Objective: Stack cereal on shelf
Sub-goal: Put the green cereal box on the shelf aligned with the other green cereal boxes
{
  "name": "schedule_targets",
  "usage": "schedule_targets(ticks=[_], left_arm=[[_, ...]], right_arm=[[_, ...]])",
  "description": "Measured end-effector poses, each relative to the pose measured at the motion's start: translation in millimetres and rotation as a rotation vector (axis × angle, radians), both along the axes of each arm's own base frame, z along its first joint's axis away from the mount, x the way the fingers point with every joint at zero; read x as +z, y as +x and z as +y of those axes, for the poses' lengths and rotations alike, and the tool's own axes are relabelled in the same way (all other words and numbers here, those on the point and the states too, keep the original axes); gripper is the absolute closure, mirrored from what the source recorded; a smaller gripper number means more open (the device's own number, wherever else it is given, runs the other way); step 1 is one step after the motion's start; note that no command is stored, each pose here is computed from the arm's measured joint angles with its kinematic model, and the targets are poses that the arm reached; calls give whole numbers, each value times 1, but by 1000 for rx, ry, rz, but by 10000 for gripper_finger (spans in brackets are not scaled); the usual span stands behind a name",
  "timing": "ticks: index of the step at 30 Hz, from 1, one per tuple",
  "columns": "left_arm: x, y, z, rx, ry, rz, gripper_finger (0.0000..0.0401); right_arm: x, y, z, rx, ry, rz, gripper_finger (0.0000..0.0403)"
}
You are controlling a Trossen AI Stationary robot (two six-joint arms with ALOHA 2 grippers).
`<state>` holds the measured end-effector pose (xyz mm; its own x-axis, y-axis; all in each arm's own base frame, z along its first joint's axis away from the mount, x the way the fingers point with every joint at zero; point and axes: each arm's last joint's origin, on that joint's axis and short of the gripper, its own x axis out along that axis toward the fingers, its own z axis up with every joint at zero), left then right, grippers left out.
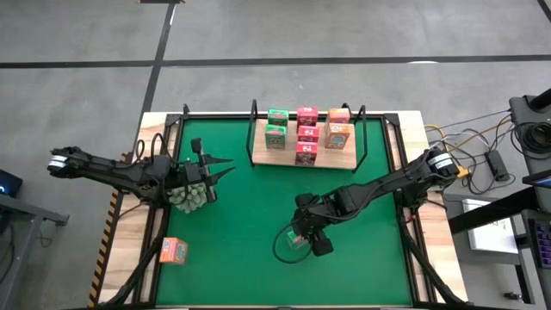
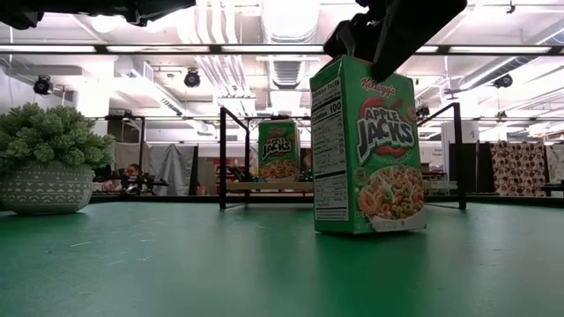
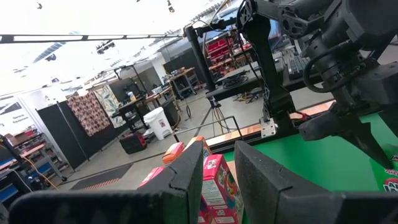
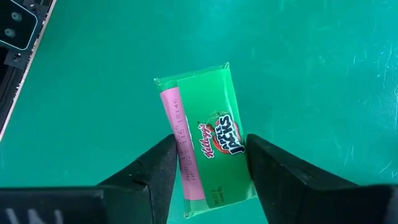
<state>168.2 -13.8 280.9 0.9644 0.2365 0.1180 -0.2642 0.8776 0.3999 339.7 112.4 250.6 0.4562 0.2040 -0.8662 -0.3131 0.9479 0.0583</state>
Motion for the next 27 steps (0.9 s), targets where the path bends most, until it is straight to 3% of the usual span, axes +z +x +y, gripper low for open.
schedule_targets(ticks=[9,21,27], left_arm=[[0,0,0,0,0,0,325],[0,0,0,0,0,0,325],[1,0,0,0,-1,-9,325]], right_arm=[[11,5,-7,-21,6,-24,228],[78,29,-48,-166,38,-221,227],[97,34,-77,-244,39,-280,227]])
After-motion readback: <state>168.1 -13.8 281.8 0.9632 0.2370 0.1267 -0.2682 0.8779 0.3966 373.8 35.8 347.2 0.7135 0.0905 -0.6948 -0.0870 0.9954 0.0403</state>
